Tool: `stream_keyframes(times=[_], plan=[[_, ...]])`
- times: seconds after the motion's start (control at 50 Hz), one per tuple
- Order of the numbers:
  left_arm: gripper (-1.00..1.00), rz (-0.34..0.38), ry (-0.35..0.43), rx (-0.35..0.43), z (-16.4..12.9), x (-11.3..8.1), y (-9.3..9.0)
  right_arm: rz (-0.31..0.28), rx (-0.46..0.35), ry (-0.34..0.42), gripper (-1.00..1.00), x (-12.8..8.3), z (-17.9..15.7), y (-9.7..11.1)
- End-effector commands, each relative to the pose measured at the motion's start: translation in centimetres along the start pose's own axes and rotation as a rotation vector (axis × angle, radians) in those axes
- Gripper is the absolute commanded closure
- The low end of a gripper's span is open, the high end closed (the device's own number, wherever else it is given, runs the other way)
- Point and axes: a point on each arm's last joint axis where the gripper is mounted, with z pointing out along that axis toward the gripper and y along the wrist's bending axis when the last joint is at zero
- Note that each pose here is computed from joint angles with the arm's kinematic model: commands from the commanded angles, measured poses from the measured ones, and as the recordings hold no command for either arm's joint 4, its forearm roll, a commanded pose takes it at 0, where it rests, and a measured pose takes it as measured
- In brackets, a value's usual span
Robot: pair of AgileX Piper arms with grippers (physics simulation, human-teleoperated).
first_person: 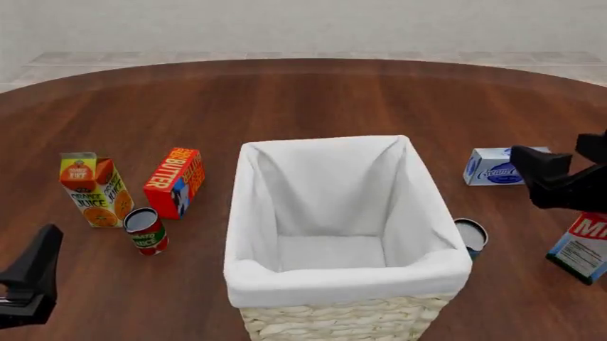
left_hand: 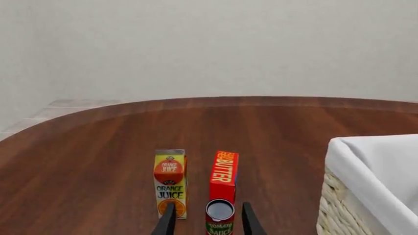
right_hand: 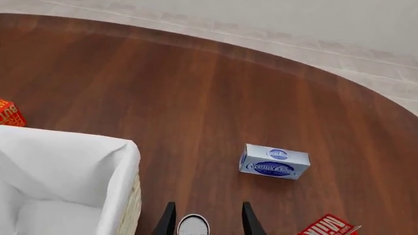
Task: Pick up the alphabet soup and the tomato sauce, and put them in the basket.
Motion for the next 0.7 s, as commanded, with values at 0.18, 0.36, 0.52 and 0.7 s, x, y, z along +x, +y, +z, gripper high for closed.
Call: stream_keyframes(times=[0.18, 0.36, 0.52, 0.7], plan=[[-1.00, 0.002, 0.000, -0.001, -0.2, 0.1, 0.0, -0.031, -0.030, 0.088, -1.00, -0.8, 1.7, 0.2], [-1.00, 0.001, 0.003, 0.001, -0.2, 0.1, 0.0, 0.014, -0.058, 0.139, -1.00, -1.0, 2.4, 0.6], [-1.00, 0.001, 0.003, 0.003, -0.2, 0.1, 0.0, 0.024, -0.057, 0.169, -1.00, -0.5, 3.1, 0.7], [-1.00, 0.000, 0.000, 0.002, -0.2, 0.1, 0.0, 0.025, -0.064, 0.187, -1.00, 0.0, 3.3, 0.8]])
